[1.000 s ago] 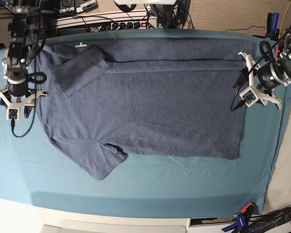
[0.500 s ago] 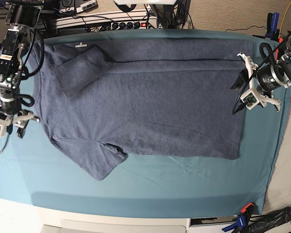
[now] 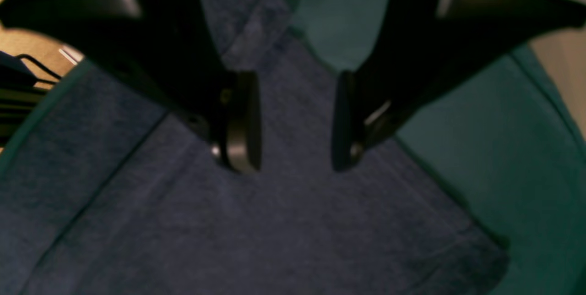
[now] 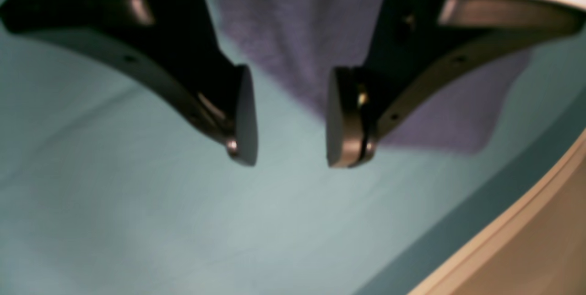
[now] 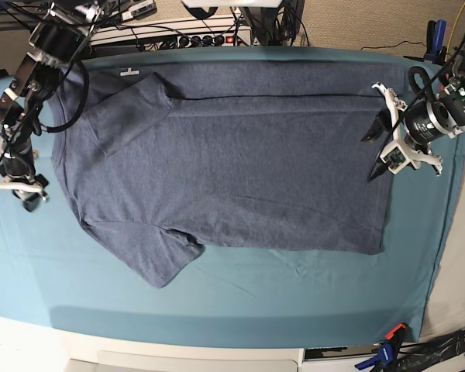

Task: Fold the T-shirt properly
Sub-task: 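Move the right gripper along the shirt's side toward the sleeve and hem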

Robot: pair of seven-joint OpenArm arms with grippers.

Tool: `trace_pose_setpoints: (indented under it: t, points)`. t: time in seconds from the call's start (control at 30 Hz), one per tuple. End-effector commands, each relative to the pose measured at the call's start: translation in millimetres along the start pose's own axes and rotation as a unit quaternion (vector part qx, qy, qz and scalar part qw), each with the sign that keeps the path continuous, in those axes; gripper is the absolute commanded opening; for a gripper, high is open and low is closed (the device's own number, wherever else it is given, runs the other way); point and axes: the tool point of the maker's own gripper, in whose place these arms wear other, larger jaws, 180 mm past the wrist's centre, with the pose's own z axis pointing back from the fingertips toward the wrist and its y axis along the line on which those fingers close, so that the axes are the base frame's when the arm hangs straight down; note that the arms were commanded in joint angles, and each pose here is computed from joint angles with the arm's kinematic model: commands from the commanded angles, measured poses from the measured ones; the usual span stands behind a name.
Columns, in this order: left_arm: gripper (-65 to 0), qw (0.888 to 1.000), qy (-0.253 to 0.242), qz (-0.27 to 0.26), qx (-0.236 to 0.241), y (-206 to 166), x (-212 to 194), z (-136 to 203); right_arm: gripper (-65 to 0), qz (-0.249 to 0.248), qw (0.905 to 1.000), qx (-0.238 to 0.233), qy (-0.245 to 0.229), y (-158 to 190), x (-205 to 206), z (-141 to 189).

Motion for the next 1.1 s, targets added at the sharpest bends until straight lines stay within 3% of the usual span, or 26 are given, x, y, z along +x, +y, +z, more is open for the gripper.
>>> trace_pose_setpoints:
  t: [0.0, 0.07, 0.17, 0.27, 0.4, 0.57, 0.93, 1.07]
  points:
    - [-38.2, 1.0, -0.013, -0.014, 0.012, 9, 9, 5, -39.0, 0.002, 0.999, 0.04, -0.021, 16, 20, -3]
    - [-38.2, 1.0, -0.012, -0.016, 0.013, 9, 9, 4, -39.0, 0.0, 0.9922, 0.125, 0.0, 44, 16, -8]
    - [-38.2, 1.0, -0.011, -0.016, 0.013, 9, 8, 4, -39.0, -0.002, 0.97, 0.242, 0.022, 83, 22, -8]
    - [-38.2, 1.0, -0.011, -0.015, 0.014, 10, 8, 4, -39.0, 0.007, 0.9539, 0.298, 0.031, 100, 38, -10]
    - [-38.2, 1.0, -0.006, -0.012, 0.015, 12, 4, 3, -39.0, 0.016, 0.9555, 0.294, 0.017, 95, 71, -20]
    - [-38.2, 1.0, 0.001, -0.015, 0.024, 15, -2, 1, -39.0, 0.065, 0.97, 0.233, -0.027, 70, 98, -28]
    - [-38.2, 0.999, -0.025, 0.02, 0.017, -1, 6, -10, -39.0, 0.119, 0.9766, 0.178, -0.023, 52, 93, -37]
    - [-38.2, 0.999, -0.031, 0.028, 0.015, -4, 8, -13, -39.0, 0.135, 0.9737, 0.183, 0.016, 54, 80, -37]
